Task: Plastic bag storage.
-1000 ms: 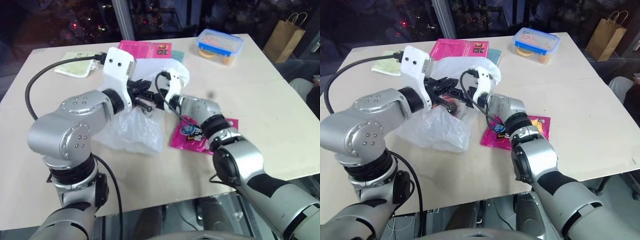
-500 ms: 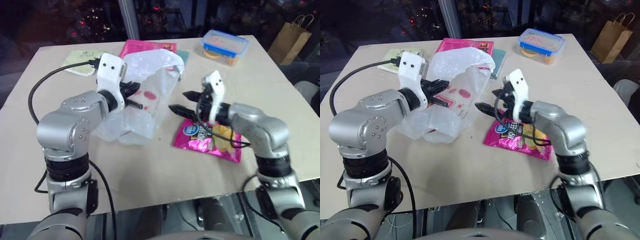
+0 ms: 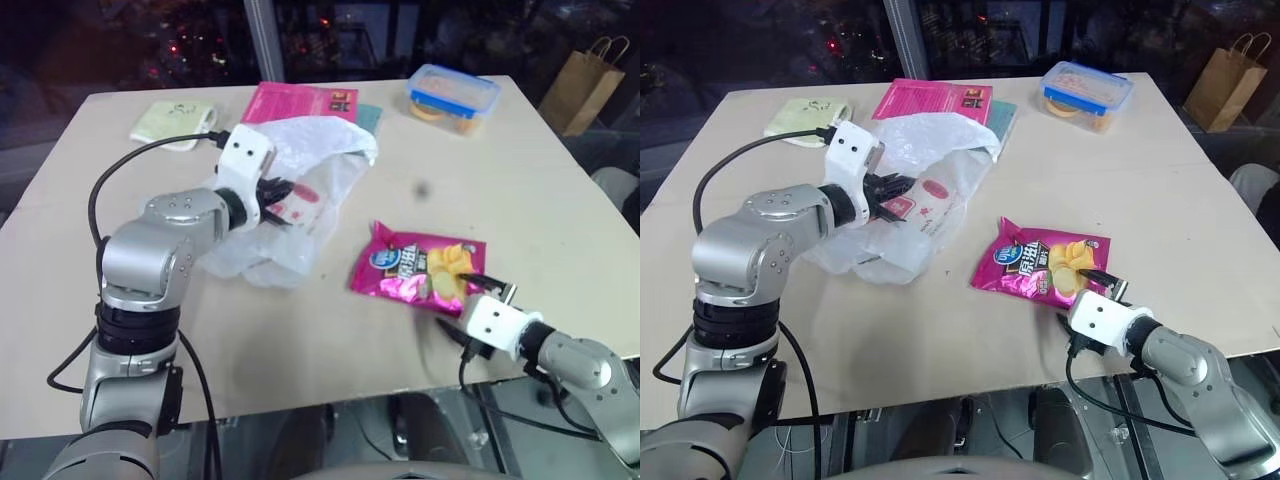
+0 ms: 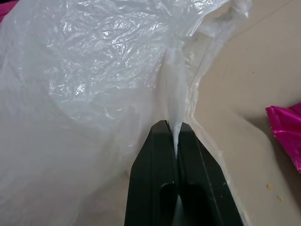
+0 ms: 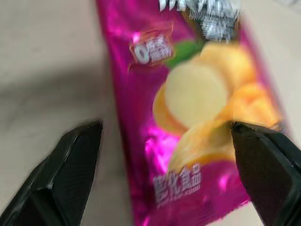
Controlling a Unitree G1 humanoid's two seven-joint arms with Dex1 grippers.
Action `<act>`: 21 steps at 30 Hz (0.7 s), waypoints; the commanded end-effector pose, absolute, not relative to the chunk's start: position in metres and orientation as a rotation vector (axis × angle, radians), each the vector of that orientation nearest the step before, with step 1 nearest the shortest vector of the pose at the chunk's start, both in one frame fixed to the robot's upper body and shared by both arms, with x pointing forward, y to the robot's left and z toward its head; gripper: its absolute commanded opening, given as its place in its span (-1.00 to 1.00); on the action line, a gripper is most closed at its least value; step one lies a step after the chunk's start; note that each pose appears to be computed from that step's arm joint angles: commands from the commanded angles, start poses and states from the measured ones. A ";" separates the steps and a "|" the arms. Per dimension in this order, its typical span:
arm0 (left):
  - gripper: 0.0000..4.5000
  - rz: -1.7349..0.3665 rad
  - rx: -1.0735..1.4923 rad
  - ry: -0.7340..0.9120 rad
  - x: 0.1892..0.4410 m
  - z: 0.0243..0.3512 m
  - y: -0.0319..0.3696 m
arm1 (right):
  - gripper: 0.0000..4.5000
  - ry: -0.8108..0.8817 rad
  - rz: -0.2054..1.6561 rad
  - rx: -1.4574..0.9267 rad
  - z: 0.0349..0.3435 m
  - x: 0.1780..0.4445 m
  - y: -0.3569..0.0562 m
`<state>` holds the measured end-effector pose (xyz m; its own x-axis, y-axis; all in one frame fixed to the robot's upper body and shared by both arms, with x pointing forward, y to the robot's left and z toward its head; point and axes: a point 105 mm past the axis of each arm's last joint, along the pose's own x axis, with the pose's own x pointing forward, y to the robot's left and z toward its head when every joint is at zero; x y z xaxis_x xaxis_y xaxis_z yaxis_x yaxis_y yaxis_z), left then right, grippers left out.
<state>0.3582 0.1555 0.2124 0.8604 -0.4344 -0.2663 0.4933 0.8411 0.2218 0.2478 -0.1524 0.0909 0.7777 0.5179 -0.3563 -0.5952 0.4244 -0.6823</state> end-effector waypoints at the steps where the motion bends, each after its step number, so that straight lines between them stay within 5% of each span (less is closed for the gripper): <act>1: -1.00 -0.512 0.316 0.145 0.358 0.229 0.149 | 0.97 0.128 0.634 -0.990 0.071 0.254 -0.166; 3: -1.00 -0.513 0.317 0.140 0.358 0.231 0.149 | 0.97 0.138 0.602 -1.034 0.062 0.260 -0.172; 6: -1.00 -0.518 0.314 0.131 0.359 0.233 0.146 | 0.62 0.132 0.578 -1.093 0.050 0.274 -0.177; 12: -1.00 -0.515 0.316 0.130 0.357 0.234 0.148 | -0.44 0.059 0.604 -1.108 0.053 0.284 -0.165; 16: -1.00 -0.507 0.312 0.134 0.357 0.236 0.152 | -0.97 -0.066 0.570 -1.083 0.085 0.290 -0.155; 21: -1.00 -0.526 0.274 0.168 0.359 0.243 0.163 | -0.97 -0.289 0.598 -1.031 0.147 0.294 -0.124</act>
